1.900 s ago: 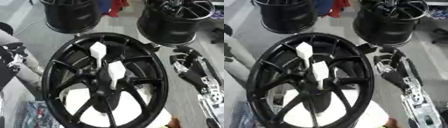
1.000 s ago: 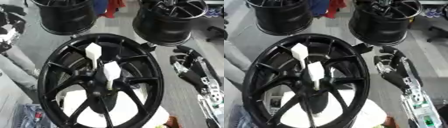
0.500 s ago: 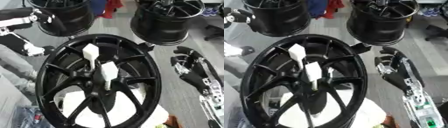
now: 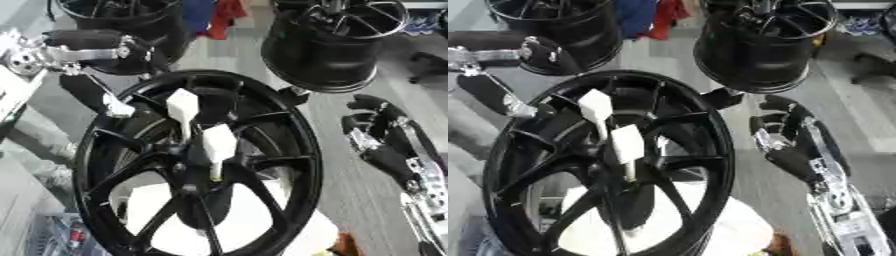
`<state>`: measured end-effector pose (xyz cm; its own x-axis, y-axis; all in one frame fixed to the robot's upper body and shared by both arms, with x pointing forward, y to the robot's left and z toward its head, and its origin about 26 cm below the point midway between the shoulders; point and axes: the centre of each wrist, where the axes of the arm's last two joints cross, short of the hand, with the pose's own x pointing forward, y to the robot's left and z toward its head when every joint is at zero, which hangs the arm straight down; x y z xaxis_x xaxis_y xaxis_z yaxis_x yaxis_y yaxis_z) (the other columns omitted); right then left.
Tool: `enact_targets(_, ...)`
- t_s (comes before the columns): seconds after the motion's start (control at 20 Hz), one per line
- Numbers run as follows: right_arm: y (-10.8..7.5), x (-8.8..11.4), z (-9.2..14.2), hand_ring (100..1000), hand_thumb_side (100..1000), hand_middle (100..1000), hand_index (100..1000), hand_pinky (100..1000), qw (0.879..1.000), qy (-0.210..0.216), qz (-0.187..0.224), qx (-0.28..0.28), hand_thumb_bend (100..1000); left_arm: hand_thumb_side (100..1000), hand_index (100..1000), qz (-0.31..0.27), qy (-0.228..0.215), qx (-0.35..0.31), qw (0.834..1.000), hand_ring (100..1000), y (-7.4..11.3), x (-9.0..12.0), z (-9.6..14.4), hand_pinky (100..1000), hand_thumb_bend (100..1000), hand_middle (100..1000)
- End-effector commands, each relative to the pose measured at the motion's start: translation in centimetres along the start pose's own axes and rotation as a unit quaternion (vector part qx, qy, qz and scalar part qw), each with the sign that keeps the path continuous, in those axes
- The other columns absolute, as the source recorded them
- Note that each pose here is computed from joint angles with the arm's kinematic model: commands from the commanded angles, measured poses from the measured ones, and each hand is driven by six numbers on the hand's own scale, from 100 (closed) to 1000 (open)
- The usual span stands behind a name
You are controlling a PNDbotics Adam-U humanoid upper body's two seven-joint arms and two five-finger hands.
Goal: Pull the pin out of the wheel hub.
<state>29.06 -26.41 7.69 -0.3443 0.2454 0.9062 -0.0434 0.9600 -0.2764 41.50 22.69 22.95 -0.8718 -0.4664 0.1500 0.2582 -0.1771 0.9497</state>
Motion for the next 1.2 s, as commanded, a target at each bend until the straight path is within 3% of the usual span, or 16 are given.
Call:
enact_targets(0.05,-0.5,0.6,-0.3,698,303,737,831,643,1.0,-0.012,0.008,0.003,263,385,877,-0.112,-0.082,-0.118,0.983,802,0.4,-0.1,-0.5,766,353,819)
enact_targets(0.35,-0.4,0.6,-0.4,698,306,737,831,643,1.0,-0.013,0.007,0.005,262,284,880,-0.134,-0.1,-0.132,0.977,827,-0.2,-0.7,-1.1,794,307,831)
enact_targets(0.55,-0.4,0.6,-0.4,698,307,737,831,643,1.0,-0.013,0.007,0.005,261,238,857,-0.135,-0.103,-0.137,0.976,807,-0.5,-1.1,-1.2,786,265,789)
enact_targets(0.95,-0.3,0.6,-0.4,698,307,737,831,643,1.0,-0.013,0.006,0.007,260,261,860,-0.128,-0.114,-0.146,0.974,822,-1.4,-1.7,-1.9,795,295,823)
enact_targets(1.2,-0.3,0.6,-0.4,698,307,737,831,643,1.0,-0.013,0.006,0.009,259,236,801,-0.125,-0.12,-0.16,0.972,741,-2.3,-2.0,-2.4,754,243,727)
